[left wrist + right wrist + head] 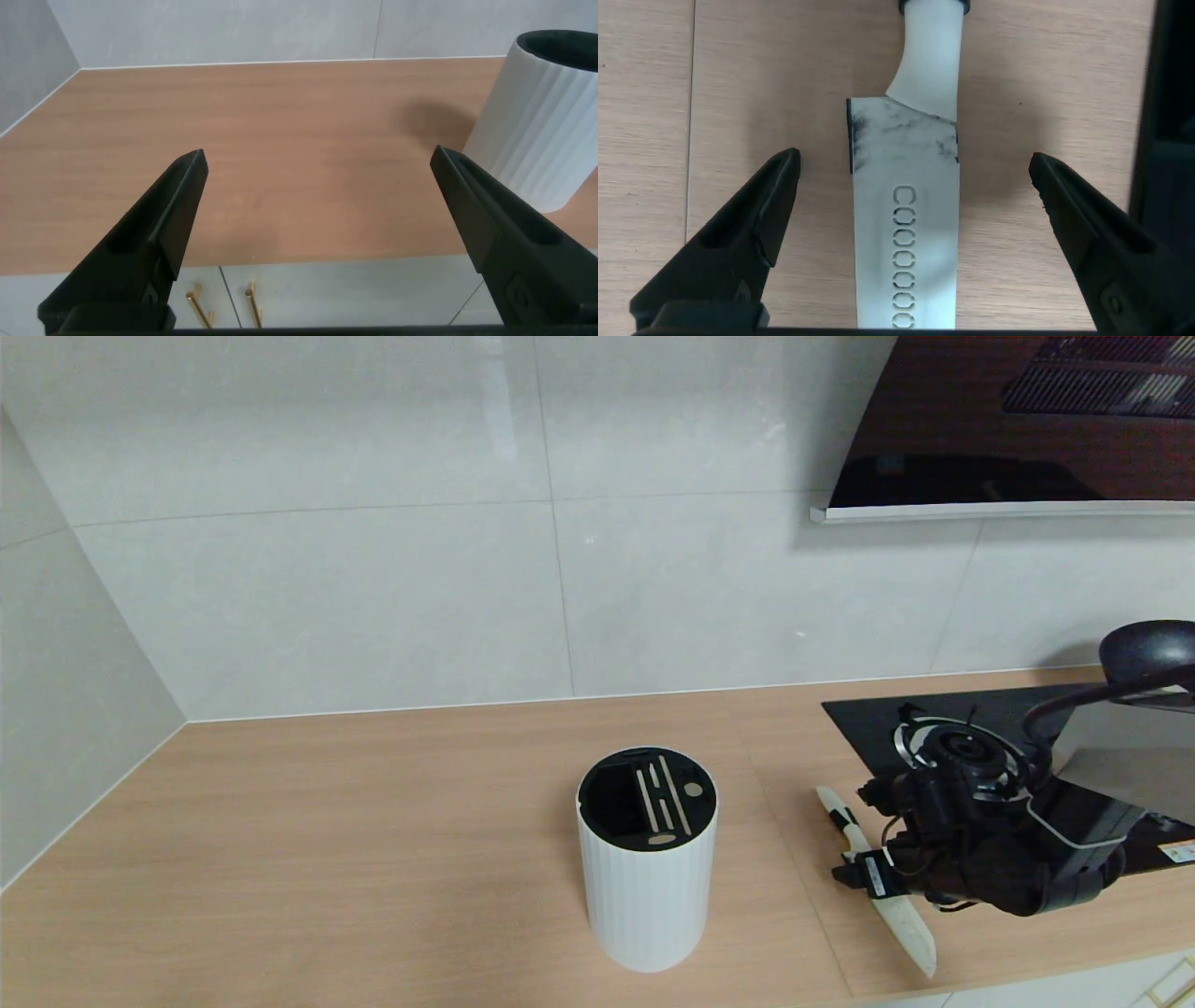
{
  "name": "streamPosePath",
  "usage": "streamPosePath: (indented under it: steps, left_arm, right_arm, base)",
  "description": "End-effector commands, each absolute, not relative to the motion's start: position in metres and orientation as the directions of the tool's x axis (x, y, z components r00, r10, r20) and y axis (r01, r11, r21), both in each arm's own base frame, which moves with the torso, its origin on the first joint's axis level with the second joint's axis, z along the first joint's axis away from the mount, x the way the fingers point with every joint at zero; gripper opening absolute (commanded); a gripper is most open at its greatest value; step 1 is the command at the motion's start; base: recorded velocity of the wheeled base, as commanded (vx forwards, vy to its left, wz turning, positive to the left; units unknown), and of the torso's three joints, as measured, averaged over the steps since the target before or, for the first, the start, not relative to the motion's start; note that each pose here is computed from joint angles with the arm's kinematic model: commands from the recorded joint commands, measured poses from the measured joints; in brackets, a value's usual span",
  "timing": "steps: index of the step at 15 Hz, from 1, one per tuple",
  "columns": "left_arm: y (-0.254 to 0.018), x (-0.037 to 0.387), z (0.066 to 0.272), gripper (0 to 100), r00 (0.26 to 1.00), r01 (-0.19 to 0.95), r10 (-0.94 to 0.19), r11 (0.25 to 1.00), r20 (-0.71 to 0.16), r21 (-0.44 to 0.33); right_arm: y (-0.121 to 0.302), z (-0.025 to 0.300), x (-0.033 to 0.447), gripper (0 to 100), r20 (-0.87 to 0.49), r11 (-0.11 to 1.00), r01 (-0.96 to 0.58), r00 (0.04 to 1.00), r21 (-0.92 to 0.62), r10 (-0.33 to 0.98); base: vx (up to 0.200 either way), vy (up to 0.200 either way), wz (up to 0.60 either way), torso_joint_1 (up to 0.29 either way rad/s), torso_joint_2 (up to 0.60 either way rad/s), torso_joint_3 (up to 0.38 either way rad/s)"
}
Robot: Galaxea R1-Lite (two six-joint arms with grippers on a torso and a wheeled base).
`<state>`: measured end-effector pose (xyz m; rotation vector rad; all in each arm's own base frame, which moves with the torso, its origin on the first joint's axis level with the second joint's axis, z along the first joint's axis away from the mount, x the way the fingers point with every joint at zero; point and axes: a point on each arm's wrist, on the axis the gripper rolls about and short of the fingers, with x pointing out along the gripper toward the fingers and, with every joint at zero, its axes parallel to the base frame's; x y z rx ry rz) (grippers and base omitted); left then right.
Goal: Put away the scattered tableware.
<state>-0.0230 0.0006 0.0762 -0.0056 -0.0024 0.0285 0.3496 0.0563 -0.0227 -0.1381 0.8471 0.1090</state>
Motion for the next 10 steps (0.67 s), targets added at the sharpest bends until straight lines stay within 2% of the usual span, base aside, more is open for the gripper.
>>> streamPosePath:
  steps: [1,10]
  left_arm:
    - [0.0007,-0.0229,0.0759,100,1.0,-0.031,0.031,1.0,0.002,-0.006]
    - [0.0007,-0.0229,0.0759,100,1.0,-0.031,0.031,1.0,0.002,-0.008]
  right_arm:
    - [0.0563,-0.0249,0.3493,0,-0.757,0.985,-0.152,0.652,-0.079,0.04]
    - [0.0564,-0.0283,0.3497,0,-0.761,0.985,-0.153,0.647,-0.08,0.039]
  base:
    - [0.0,0.0,0.0,0.0,0.0,0.0]
    - [0.0,0.0,0.0,0.0,0.0,0.0]
